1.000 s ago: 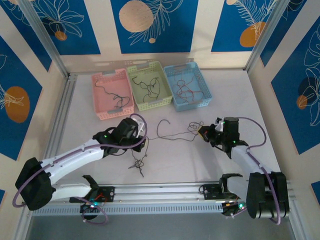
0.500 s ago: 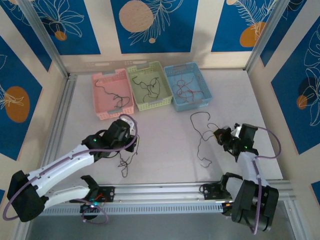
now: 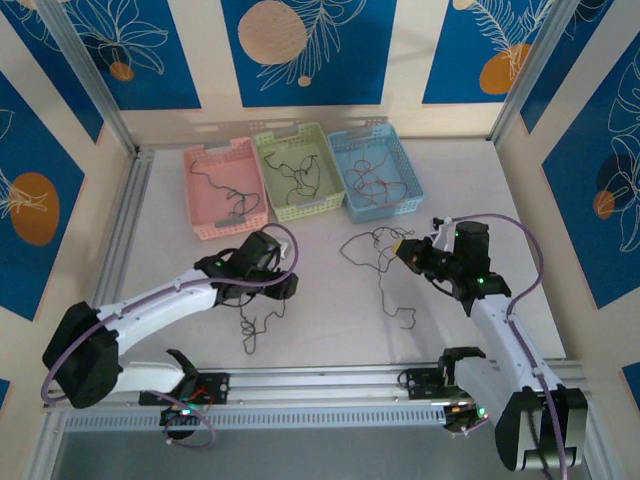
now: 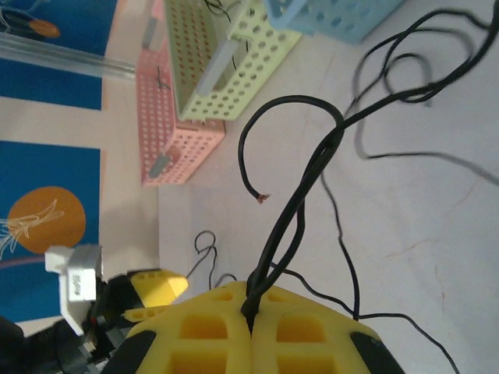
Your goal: Untangle the cables
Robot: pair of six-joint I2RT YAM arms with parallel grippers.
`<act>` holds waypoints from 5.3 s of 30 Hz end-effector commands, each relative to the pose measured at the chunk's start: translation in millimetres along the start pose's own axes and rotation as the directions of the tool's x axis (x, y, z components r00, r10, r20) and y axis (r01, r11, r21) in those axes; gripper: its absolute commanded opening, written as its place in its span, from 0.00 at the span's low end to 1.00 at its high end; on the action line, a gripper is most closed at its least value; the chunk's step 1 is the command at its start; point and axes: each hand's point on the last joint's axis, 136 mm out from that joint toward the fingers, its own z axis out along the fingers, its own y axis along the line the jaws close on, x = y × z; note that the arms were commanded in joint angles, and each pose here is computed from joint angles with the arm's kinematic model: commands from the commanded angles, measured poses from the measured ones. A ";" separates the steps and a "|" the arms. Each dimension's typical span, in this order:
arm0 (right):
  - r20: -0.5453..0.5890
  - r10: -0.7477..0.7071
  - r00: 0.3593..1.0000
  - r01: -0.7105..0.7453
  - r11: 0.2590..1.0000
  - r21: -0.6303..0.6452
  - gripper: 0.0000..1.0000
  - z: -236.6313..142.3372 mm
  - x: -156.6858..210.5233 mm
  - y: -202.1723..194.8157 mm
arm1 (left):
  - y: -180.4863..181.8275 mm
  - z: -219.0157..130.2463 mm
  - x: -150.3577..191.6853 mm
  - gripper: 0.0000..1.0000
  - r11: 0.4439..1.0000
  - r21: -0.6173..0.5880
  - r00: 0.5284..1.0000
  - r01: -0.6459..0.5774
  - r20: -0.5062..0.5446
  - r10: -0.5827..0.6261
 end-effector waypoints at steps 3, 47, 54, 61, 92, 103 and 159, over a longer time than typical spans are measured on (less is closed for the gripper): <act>-0.008 -0.018 1.000 0.018 1.000 0.019 0.00 3.5 -4.3 0.3 | -39.6 -4.2 -35.9 0.69 0.984 0.145 0.994 -0.105 0.039 0.100; -0.012 0.160 0.987 -0.159 0.987 0.016 0.30 5.5 -24.3 -50.8 | -116.8 125.4 -90.6 0.00 0.795 0.052 0.797 -0.604 0.021 0.604; 0.030 0.173 0.985 -0.174 0.983 0.054 0.53 5.2 -24.6 -64.2 | -73.6 21.6 -113.2 0.00 0.883 -0.060 0.879 -0.465 0.092 0.469; -0.049 0.101 0.994 -0.101 0.995 0.010 0.53 21.0 -11.0 -48.1 | -46.9 -47.4 -128.3 0.00 0.927 -0.041 0.920 -0.373 0.109 0.376; 0.241 -0.841 0.484 0.873 0.482 -0.072 0.65 57.6 7.5 149.6 | -75.1 -117.3 -89.4 0.00 0.904 0.173 0.920 -0.391 0.097 0.380; 0.250 -0.865 0.434 0.897 0.392 -0.203 0.60 73.1 21.9 172.8 | -75.7 -121.4 -83.0 0.00 0.900 0.187 0.919 -0.393 0.100 0.380; 0.291 -0.148 0.945 0.074 0.965 0.250 0.00 14.7 -97.7 -68.8 | 149.6 -311.6 -214.7 0.00 0.898 -0.110 0.653 0.425 0.725 -0.220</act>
